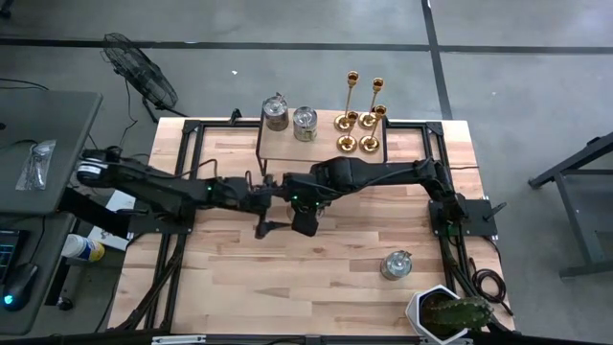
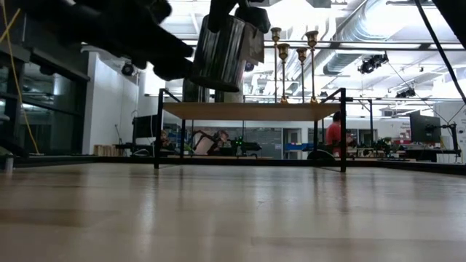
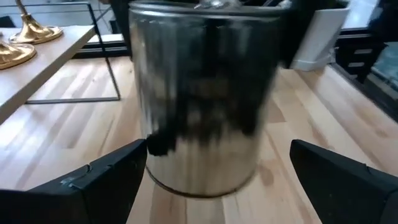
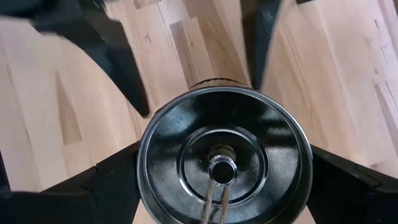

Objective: Pick & Place candle stick holders
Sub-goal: Align the silver scented candle on the shelf with the silver scented candle

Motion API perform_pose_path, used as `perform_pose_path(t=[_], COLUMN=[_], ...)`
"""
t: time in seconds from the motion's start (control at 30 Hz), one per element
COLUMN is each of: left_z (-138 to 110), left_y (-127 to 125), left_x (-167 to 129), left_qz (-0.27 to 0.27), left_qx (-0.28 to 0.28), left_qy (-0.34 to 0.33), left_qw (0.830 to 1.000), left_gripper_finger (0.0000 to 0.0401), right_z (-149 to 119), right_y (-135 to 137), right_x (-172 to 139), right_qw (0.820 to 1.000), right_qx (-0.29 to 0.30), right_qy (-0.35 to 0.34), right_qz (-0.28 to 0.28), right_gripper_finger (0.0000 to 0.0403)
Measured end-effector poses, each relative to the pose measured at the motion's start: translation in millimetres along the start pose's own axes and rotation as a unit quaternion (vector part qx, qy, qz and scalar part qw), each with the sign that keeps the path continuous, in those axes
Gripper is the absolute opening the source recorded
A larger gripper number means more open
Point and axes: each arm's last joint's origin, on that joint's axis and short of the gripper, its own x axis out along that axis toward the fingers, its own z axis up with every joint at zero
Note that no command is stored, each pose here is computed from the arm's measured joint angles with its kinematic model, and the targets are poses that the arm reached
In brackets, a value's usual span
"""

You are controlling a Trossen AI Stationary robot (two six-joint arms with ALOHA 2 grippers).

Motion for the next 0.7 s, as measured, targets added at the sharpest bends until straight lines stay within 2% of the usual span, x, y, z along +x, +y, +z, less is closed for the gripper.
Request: perform_pose_path(t=[0.17,0.43,0.7], left_z=[8.8,21.1,19.4], left_y=[1.1,0.3,0.0], left_x=[13.2,29.5,36.9], left_qz=[0.017,-0.002,-0.006], left_qx=[-0.009,-0.013,-0.059], left_qy=[-0.002,-0.016,-0.002], left_qw=[1.000,1.000,0.998], left_gripper_finger=[0.0388,0.0388,0.0380], right_z=[-0.8,4.0,1.4], right_y=[3.4,5.9,5.5], right_x=[-0.4,-0.6,-0.5], right_qw=[1.000,0.999,0.999], right_qx=[-0.013,-0.025,-0.028], right_qy=[-0.002,-0.025,-0.011], right_qz=[0.002,0.021,0.022], right_gripper_finger=[0.0345,0.0345,0.0345])
